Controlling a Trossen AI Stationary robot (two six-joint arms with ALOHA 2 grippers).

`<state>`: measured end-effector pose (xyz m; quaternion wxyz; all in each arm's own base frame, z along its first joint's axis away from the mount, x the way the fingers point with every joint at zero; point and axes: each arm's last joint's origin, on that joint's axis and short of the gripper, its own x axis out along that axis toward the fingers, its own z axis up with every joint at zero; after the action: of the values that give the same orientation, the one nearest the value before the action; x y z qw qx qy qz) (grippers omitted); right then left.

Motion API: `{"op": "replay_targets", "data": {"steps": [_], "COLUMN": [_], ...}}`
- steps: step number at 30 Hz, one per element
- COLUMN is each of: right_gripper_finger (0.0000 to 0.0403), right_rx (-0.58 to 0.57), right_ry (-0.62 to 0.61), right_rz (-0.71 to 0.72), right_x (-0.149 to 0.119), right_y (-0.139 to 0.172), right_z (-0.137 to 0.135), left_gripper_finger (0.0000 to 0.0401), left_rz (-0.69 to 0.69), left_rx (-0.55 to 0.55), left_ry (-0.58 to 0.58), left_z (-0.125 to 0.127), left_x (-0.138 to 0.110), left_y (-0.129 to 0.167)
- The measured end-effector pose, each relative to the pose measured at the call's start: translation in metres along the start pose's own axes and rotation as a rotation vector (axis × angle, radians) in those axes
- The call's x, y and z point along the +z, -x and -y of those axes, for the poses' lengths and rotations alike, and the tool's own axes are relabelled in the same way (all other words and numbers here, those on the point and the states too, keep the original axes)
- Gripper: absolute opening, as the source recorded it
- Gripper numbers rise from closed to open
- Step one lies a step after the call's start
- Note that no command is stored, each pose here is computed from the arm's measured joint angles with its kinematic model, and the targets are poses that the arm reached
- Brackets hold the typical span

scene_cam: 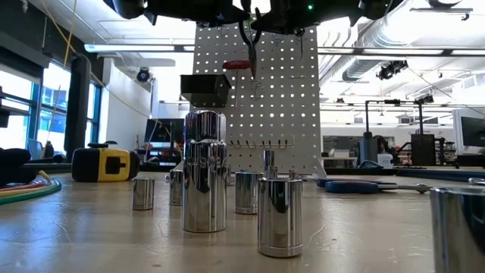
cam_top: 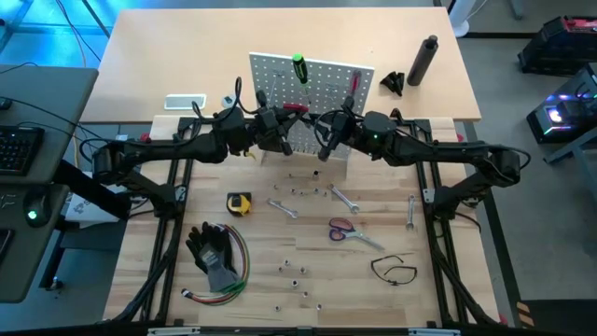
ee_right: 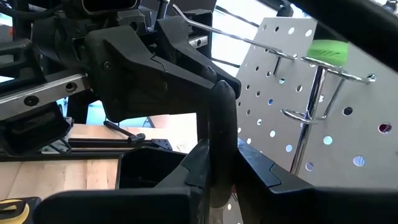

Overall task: Hang tools onto peg board
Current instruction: Hang the black pliers on the white peg board

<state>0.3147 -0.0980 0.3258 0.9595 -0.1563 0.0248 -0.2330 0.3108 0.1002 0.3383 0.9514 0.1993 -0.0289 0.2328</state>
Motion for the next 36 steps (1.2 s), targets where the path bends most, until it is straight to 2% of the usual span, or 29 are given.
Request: {"op": "replay_targets", "data": {"steps": [21, 30, 36], "right_gripper_finger": [0.0039, 0.0039, 0.0039], "right_rx": [-0.02, -0.046, -0.057], "right_ry": [0.004, 0.028, 0.0], "right_rz": [-0.033, -0.107, -0.144], "right_x": [-0.009, -0.015, -0.02], "right_y": [-0.006, -0.006, -0.006], "right_z": [-0.001, -0.001, -0.002], "left_gripper_finger": [0.0035, 0.0035, 0.0035], "left_rz": [-0.037, -0.065, -0.103], "left_rx": [0.009, 0.023, 0.028], "left_ry": [0.001, -0.002, -0.018], "left_z": [0.0, 0.006, 0.008], "left_x": [-0.004, -0.016, -0.022], "left_y": [0.0, -0.01, -0.011]}}
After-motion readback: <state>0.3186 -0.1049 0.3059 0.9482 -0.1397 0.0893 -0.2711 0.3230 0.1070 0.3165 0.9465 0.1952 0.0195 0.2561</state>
